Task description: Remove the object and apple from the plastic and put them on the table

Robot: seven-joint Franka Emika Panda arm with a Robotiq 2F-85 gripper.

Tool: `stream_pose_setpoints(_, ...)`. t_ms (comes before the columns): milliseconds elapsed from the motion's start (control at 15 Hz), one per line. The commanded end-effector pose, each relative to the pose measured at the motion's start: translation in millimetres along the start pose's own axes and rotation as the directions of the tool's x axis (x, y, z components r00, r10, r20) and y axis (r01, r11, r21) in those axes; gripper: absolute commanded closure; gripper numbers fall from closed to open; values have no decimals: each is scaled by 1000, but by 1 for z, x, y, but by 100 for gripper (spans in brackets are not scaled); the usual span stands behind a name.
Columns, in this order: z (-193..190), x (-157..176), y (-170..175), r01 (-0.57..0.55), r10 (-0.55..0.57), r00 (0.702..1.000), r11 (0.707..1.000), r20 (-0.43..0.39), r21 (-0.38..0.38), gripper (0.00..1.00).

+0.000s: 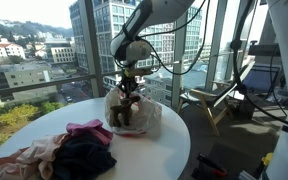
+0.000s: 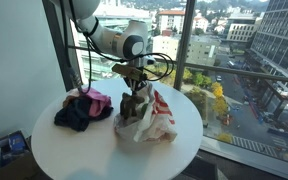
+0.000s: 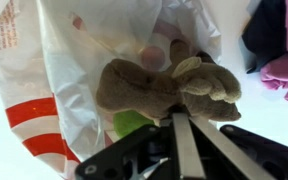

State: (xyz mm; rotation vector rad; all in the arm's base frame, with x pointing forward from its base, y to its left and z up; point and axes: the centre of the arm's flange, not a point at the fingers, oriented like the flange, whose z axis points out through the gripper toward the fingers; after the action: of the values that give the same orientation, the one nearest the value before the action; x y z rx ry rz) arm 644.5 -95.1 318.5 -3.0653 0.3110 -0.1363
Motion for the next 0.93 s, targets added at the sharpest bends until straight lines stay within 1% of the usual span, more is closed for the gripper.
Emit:
stream_pose_setpoints(0,-45,-28,-16,78,-84,996,984,34,161,100)
stream_pose_setpoints(67,-52,-33,-22,112,-115,993,977,8,183,100)
stream_pose_setpoints(200,-63,-43,-36,163,-159,987,967,-37,193,100)
stream_pose_setpoints(400,-70,-55,-62,269,-248,960,947,-132,178,100)
stream_pose_setpoints(600,-74,-56,-106,353,-314,922,922,-228,157,100)
stream_pose_setpoints(800,-74,-53,-157,426,-378,869,900,-321,94,100)
stream_pose_setpoints(867,-75,-51,-173,447,-395,844,892,-363,68,100)
